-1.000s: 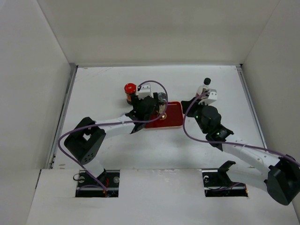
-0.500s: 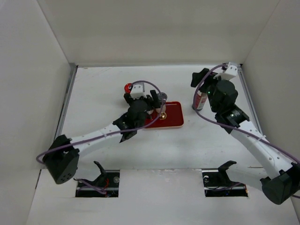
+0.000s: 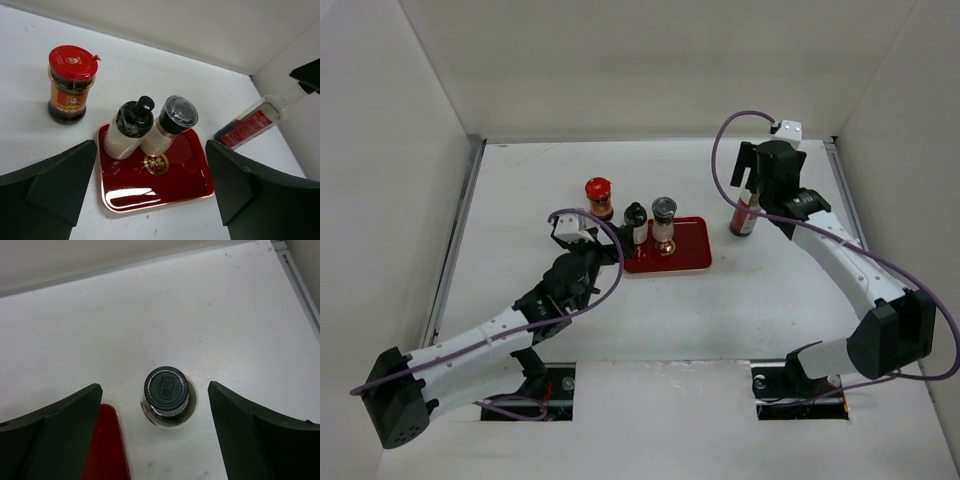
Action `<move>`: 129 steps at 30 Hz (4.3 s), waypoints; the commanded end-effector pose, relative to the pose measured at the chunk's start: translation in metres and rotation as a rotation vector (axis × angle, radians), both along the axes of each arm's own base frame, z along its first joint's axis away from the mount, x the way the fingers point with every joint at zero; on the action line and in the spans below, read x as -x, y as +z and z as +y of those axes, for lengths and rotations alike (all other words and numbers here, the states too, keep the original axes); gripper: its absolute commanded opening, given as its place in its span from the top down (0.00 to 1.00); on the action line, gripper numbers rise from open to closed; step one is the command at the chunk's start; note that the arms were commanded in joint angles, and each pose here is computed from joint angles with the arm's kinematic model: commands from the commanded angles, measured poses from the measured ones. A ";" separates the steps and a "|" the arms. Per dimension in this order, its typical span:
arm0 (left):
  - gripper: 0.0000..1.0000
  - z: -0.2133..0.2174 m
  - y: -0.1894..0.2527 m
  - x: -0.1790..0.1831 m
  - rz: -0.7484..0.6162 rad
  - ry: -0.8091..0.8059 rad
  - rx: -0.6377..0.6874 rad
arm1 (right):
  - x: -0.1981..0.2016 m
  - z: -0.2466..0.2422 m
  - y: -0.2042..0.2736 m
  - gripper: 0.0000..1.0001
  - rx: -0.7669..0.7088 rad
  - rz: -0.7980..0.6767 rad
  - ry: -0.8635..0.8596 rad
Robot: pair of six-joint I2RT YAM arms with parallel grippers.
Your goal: Organize the condiment bottles
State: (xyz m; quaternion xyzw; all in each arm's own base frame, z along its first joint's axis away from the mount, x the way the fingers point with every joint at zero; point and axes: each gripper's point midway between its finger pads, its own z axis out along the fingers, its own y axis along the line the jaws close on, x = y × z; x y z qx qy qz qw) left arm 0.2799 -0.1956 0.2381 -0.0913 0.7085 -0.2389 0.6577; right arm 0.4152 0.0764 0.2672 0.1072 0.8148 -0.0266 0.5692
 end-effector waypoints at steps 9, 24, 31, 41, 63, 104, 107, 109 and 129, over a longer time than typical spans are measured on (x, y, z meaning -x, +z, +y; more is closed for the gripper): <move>0.09 0.003 -0.018 0.012 0.052 -0.043 0.024 | -0.016 -0.006 0.009 0.34 -0.001 -0.023 -0.035; 0.09 0.011 -0.019 0.008 0.058 -0.030 0.040 | -0.014 -0.016 0.071 0.77 -0.013 -0.187 -0.071; 0.09 0.016 -0.008 0.006 0.039 -0.015 0.060 | -0.002 0.015 0.123 0.78 -0.007 -0.280 0.023; 0.09 0.047 0.003 -0.005 0.035 0.088 0.094 | 0.005 0.080 0.128 0.77 -0.069 -0.326 0.163; 0.09 0.059 -0.011 -0.013 0.070 0.140 0.091 | -0.010 0.144 0.071 0.77 -0.087 -0.296 0.269; 0.24 0.062 -0.117 -0.032 0.389 0.214 -0.357 | 0.099 0.087 0.013 0.00 -0.292 -0.352 0.290; 0.43 0.058 -0.117 -0.034 0.386 0.208 -0.360 | 0.101 0.083 0.012 0.00 -0.297 -0.359 0.289; 0.58 0.055 -0.106 -0.033 0.365 0.210 -0.357 | 0.105 0.080 0.013 0.00 -0.302 -0.369 0.287; 0.62 -0.142 0.012 -0.029 0.077 -0.166 -0.209 | 0.104 0.003 -0.044 0.00 -0.440 -0.335 -0.015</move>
